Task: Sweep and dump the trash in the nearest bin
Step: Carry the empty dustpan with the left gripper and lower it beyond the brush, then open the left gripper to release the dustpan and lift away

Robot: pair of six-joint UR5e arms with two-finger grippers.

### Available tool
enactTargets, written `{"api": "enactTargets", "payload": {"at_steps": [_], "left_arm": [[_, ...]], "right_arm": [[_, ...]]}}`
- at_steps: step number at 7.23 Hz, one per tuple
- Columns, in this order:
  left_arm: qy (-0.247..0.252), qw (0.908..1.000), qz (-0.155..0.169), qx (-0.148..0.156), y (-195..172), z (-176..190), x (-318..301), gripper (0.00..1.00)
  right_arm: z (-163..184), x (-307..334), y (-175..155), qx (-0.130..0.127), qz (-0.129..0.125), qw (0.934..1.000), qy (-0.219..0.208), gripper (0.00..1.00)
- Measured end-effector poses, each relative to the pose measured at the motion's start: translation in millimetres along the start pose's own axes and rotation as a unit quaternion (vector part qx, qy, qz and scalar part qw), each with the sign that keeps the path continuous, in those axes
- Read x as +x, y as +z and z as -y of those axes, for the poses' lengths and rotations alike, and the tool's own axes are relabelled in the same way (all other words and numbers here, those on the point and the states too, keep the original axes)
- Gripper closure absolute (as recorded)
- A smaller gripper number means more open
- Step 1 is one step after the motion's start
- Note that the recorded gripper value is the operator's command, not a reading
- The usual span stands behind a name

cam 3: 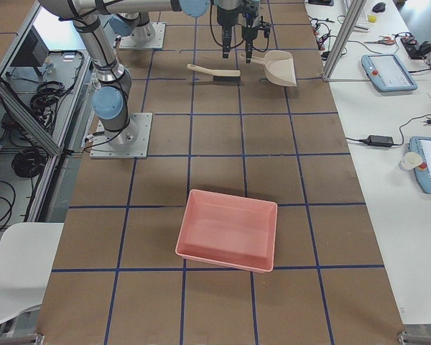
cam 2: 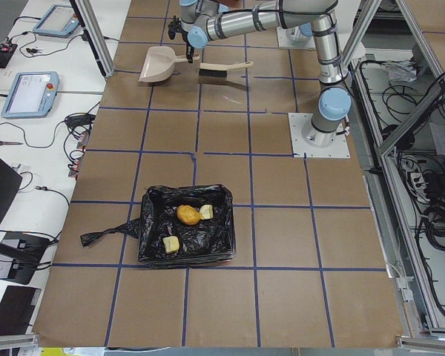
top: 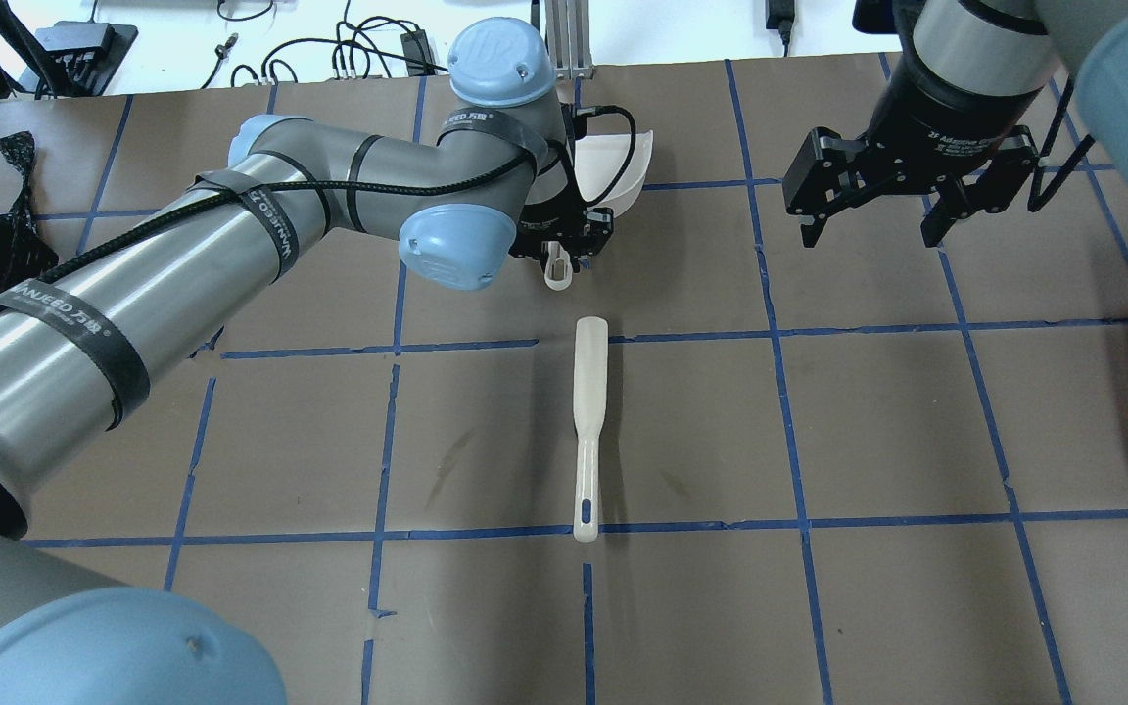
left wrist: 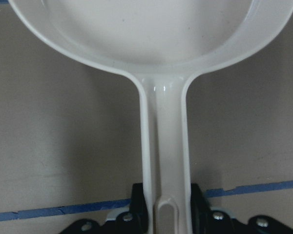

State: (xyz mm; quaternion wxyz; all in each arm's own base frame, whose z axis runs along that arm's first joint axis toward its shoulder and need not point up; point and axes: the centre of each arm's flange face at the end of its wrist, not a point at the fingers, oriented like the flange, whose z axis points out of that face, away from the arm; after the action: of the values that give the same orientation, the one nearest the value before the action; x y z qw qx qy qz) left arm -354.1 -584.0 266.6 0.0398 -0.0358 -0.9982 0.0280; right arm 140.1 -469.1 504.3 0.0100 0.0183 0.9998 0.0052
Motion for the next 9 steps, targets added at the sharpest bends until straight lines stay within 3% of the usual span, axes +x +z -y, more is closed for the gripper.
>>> {"api": "enactTargets", "payload": {"at_steps": [5, 7, 9], "left_arm": [[0.006, 0.9998, 0.014, -0.013, 22.2, -4.7, 10.9, 0.96], [0.006, 0.9998, 0.014, -0.015, 25.2, -5.4, 10.9, 0.86], [0.006, 0.9997, 0.015, -0.020, 29.4, -8.3, 10.0, 0.50]], "right_arm": [[0.4, 0.2, -0.2, 0.000, 0.001, 1.0000, 0.000, 0.00], [0.3, 0.2, -0.7, 0.001, 0.001, 1.0000, 0.000, 0.00], [0.3, 0.2, -0.9, 0.001, 0.001, 1.0000, 0.000, 0.00]]}}
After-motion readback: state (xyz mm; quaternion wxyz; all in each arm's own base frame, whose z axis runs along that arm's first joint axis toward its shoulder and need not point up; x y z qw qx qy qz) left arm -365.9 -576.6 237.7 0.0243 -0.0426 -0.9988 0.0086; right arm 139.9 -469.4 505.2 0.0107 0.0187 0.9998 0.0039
